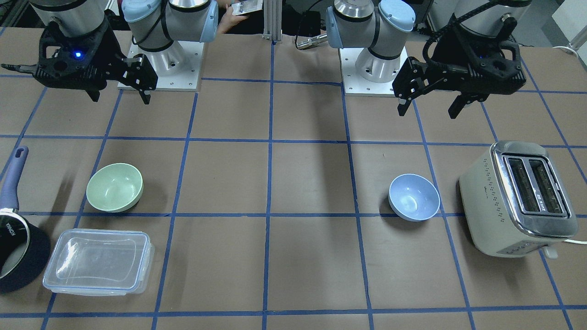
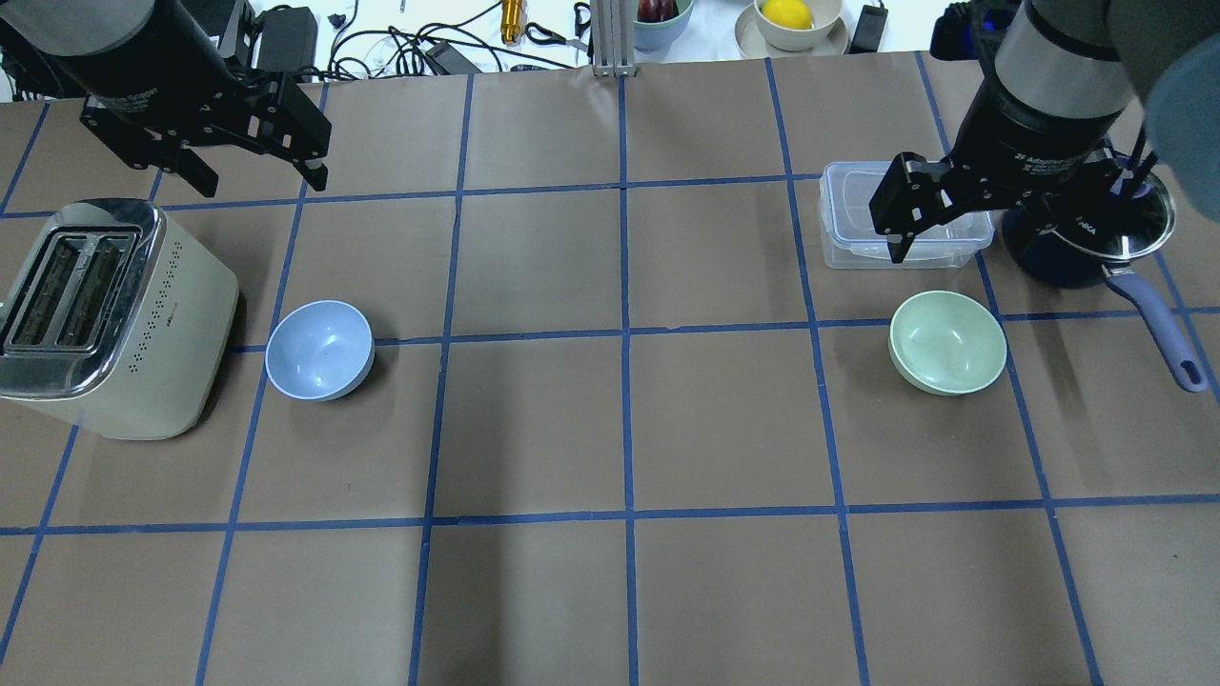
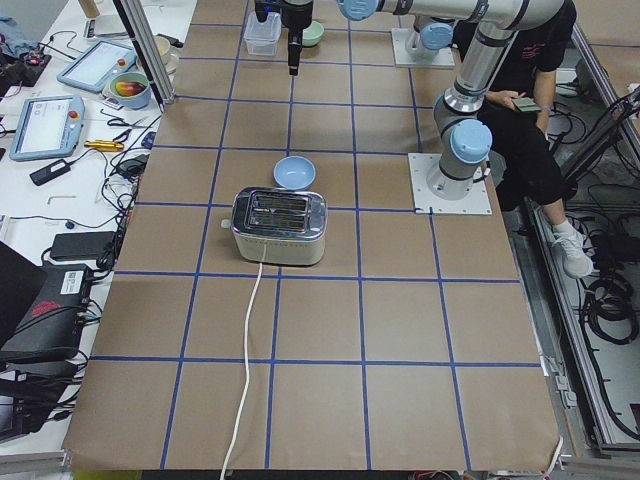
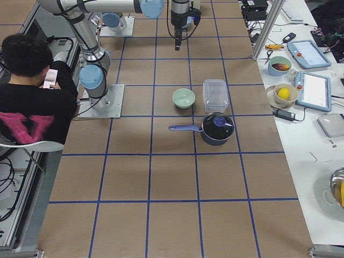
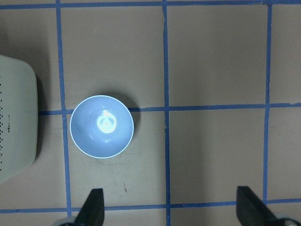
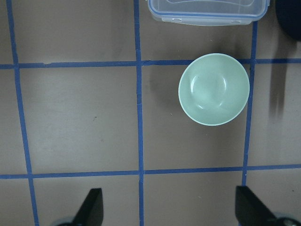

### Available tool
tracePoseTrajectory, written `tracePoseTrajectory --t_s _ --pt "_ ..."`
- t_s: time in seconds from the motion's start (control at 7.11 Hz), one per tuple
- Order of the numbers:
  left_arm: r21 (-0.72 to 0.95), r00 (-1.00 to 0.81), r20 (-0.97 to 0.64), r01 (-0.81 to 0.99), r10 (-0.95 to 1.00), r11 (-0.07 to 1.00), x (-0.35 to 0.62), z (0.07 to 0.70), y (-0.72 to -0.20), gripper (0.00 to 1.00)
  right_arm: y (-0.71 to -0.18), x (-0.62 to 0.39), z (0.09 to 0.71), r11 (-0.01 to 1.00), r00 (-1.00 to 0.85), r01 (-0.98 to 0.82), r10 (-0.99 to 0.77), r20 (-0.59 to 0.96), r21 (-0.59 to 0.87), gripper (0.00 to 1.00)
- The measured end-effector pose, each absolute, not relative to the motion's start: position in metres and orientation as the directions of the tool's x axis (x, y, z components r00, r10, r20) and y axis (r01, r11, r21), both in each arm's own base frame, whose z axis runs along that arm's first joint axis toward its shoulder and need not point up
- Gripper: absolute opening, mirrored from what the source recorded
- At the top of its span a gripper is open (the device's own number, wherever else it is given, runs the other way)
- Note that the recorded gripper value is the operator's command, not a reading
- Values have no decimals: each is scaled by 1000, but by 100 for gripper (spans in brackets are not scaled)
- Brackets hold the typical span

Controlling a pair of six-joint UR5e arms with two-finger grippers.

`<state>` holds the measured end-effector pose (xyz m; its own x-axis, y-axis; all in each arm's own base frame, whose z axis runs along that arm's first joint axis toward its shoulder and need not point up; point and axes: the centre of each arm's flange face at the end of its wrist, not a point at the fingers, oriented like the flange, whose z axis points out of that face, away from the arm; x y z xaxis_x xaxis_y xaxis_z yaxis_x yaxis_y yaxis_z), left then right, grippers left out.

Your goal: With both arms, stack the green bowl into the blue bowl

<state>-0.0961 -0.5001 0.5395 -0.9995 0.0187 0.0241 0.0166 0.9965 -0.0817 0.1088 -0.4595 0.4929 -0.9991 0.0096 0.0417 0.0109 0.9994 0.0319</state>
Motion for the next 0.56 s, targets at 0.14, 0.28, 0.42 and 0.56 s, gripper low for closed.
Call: tracePoseTrajectory --t_s 0.14,0.28,0.42,0.56 --pt "-83 -1000 22 21 22 996 -95 540 -499 100 -459 109 493 999 -999 13 12 41 32 100" --pt "-81 -999 22 23 25 996 -95 539 -498 100 -459 110 493 999 -999 16 15 34 32 100" --pt "-81 -999 22 24 26 996 -95 539 -498 100 -459 111 494 999 -1000 18 18 19 31 100" --pt "-80 -999 22 25 27 997 -96 538 -497 100 -460 112 493 999 -1000 20 19 12 31 100"
